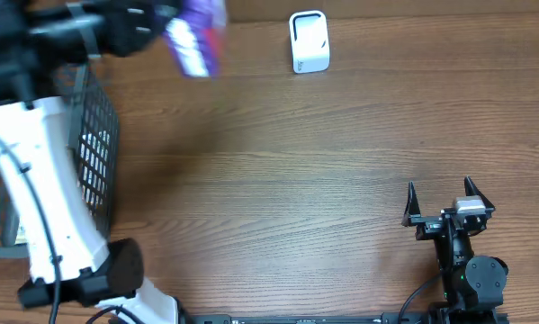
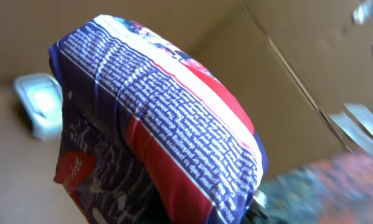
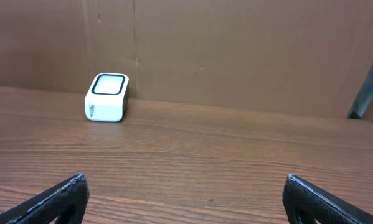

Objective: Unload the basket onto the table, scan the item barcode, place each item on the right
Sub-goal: 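Lift the purple box and carry it toward the white scanner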

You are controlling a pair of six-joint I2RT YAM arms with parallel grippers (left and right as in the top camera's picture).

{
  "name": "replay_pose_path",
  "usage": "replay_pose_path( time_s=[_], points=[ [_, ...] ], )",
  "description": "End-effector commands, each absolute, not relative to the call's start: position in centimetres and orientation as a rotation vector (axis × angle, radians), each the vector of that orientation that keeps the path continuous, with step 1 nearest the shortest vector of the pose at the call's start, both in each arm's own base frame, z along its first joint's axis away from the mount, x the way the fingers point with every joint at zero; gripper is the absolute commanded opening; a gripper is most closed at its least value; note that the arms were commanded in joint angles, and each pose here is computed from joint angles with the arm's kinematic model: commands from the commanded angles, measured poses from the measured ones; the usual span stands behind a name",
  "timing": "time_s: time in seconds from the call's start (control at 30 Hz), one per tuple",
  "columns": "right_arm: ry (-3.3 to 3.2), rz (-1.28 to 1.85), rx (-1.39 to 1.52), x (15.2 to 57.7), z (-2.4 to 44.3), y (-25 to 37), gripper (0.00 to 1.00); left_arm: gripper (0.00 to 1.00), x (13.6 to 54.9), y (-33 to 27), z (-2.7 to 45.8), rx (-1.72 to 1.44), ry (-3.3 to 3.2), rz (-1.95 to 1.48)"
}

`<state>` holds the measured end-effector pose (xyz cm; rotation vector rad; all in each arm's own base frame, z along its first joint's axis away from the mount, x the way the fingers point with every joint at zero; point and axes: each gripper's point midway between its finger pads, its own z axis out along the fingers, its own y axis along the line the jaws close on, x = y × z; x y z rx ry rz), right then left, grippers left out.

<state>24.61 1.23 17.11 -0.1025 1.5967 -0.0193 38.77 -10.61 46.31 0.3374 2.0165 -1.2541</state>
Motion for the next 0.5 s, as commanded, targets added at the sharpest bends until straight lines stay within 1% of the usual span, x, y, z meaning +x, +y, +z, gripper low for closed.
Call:
replay_pose_path(
  time_s=[0.0, 0.27, 0.47],
  points=[
    [1.592, -0.023, -0.105, 24.6, 17.0, 1.2, 1.00, 0.04, 40.1, -15.0, 41.4, 0.358, 2.193, -1.267],
    [1.592, -0.023, -0.105, 24.6, 17.0, 1.2, 1.00, 0.04, 39.9, -23.4, 27.4, 0.431, 2.691, -1.198],
    [1.592, -0.023, -0.105, 24.6, 17.0, 1.2, 1.00, 0.04, 38.5, -27.4, 19.3, 0.480, 2.943, -1.201]
  ],
)
